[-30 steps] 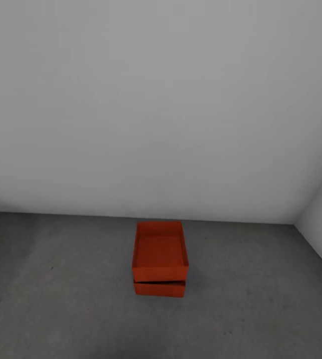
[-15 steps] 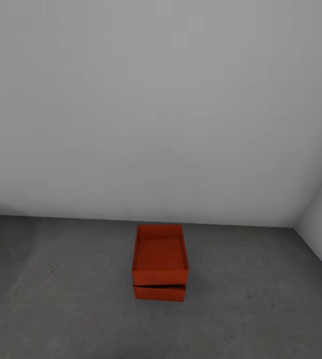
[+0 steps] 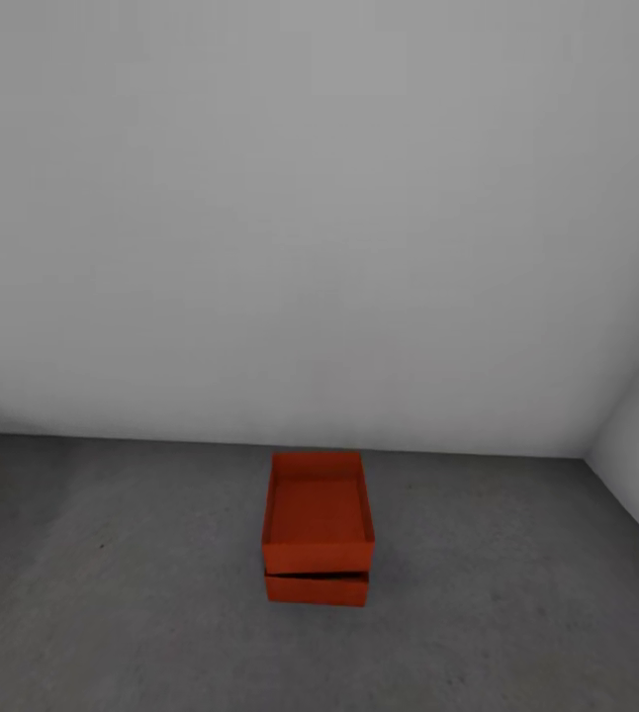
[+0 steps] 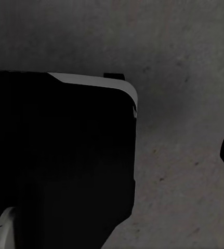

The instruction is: Move the two storage containers from the living room to the garage. In the garage, place one container on the floor and stack the other container on top of it (either order is fine).

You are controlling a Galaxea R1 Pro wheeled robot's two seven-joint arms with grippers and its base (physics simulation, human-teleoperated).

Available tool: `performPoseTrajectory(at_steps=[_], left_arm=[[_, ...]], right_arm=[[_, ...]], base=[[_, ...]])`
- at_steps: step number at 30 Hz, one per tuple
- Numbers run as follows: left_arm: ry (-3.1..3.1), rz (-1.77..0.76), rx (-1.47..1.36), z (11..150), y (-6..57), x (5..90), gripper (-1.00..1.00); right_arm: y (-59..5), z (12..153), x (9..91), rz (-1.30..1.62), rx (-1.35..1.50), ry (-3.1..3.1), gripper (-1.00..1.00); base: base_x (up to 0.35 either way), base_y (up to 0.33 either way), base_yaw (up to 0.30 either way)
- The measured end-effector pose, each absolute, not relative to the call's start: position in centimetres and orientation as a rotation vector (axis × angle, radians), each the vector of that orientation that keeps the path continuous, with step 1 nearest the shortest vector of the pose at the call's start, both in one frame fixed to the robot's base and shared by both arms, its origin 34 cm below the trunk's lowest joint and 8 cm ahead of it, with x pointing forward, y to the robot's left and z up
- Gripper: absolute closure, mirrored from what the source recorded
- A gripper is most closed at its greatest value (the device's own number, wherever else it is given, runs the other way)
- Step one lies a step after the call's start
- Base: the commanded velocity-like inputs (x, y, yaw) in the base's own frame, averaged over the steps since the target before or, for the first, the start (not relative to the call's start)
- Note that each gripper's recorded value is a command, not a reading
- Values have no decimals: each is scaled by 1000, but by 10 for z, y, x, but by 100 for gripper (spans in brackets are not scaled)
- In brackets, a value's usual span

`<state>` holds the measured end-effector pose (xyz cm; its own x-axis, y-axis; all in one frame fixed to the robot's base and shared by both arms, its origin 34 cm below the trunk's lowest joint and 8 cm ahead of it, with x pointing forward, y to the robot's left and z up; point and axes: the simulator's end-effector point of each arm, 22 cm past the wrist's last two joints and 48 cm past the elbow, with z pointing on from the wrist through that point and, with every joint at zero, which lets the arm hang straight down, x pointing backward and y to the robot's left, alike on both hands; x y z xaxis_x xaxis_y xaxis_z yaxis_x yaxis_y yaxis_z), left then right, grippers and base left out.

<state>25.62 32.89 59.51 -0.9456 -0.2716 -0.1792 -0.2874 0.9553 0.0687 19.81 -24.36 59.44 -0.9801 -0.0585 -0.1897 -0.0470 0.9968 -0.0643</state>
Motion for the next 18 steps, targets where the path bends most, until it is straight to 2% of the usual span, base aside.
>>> performPoseTrajectory(at_steps=[18], left_arm=[[2912, 133, -422, 599, 329, 267, -100]], right_arm=[[-245, 597, 209, -91, -79, 2921, -100]], base=[[0, 0, 0]])
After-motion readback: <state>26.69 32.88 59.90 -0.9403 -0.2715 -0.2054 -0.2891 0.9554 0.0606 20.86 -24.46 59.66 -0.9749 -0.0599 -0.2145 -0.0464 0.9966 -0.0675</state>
